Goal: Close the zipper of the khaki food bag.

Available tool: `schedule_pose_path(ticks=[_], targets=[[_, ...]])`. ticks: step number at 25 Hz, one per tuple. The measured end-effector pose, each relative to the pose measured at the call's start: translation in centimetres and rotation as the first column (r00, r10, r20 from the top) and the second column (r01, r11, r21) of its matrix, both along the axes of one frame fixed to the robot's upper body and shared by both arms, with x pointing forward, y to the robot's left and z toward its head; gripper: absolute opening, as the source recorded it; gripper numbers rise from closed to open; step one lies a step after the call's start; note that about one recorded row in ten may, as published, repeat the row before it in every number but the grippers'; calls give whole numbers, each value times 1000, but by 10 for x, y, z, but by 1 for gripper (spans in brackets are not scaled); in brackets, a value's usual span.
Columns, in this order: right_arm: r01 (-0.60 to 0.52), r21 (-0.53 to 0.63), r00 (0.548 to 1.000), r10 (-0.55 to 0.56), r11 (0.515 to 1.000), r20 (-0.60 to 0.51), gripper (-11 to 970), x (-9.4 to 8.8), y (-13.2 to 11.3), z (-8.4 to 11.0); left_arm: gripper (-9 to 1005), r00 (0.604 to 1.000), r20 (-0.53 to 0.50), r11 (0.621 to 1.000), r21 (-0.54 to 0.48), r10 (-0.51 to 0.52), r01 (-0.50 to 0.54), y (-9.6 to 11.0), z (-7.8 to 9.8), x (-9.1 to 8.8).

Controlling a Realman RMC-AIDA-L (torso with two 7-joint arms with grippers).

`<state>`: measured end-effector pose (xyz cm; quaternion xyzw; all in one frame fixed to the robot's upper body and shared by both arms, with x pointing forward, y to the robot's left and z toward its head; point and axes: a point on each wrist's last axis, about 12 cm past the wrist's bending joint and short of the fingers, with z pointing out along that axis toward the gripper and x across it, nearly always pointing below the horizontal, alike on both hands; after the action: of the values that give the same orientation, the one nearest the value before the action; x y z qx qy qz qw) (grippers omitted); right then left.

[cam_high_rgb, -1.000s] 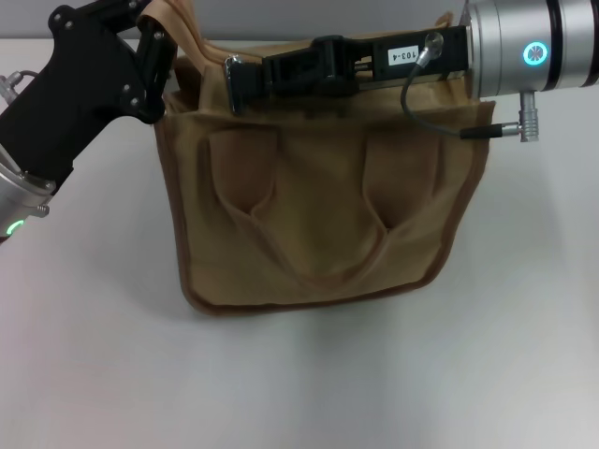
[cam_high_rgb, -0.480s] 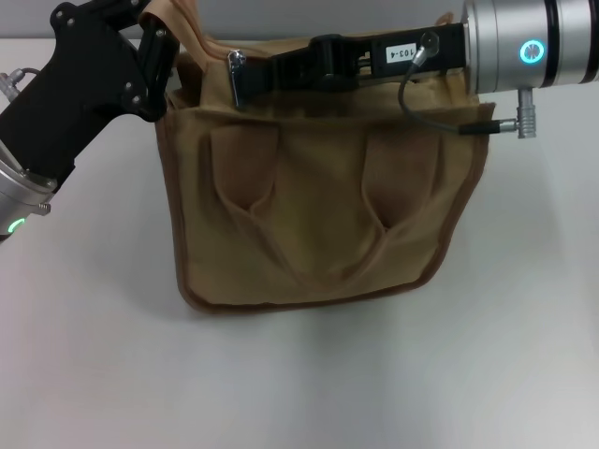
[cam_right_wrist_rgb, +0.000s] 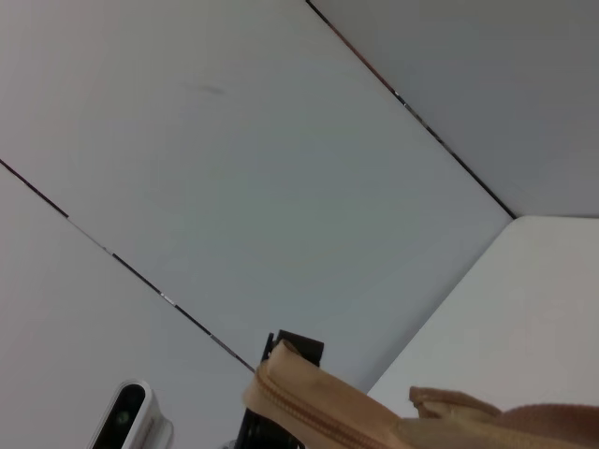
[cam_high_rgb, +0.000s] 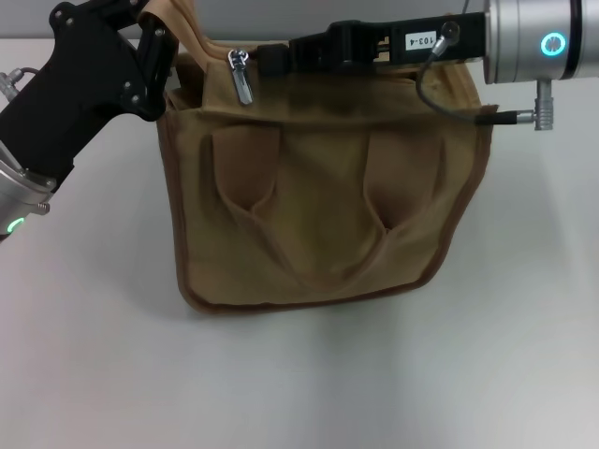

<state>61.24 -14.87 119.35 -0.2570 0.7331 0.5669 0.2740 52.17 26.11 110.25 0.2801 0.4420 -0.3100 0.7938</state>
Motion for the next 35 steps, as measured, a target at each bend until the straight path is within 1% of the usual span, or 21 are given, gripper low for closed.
schedule_pose_path(ticks=[6, 8, 15, 17, 18, 21, 23, 24, 29, 35], targets=[[-31, 3, 999, 31, 1000, 31, 73, -3, 1, 3, 25, 1000, -5, 1000, 4, 4, -4, 0, 0, 1], [-64, 29, 996, 62, 998, 64, 82, -6, 2, 7, 25, 1000, -5, 1000, 5, 5, -5, 0, 0, 1], [-87, 40, 993, 83, 995, 89, 116, -8, 0, 15, 25, 1000, -12, 1000, 2, 20, -20, 2, 0, 4], [-93, 21, 992, 90, 995, 92, 189, -8, 1, 15, 25, 999, -20, 1000, -6, 25, -25, 4, 0, 3], [-105, -9, 990, 105, 994, 94, 225, -8, 4, 14, 25, 999, -29, 999, -22, 43, -44, 6, -3, 0], [-115, -32, 988, 118, 993, 96, 335, -8, 8, 12, 25, 997, -40, 997, -43, 65, -67, 9, -5, -3], [-119, -51, 987, 124, 992, 104, 421, -7, 12, 10, 25, 994, -63, 994, -56, 90, -93, 14, -11, -10], [-118, -61, 986, 124, 991, 108, 420, -7, 14, 9, 25, 994, -63, 994, -56, 90, -93, 14, -11, -10], [-109, -88, 984, 120, 990, 132, 415, -6, 20, 7, 25, 991, -86, 992, -59, 106, -111, 21, -18, -22], [-99, -102, 982, 113, 990, 151, 414, -4, 24, 5, 25, 990, -112, 991, -83, 91, -101, 17, -23, -29]])
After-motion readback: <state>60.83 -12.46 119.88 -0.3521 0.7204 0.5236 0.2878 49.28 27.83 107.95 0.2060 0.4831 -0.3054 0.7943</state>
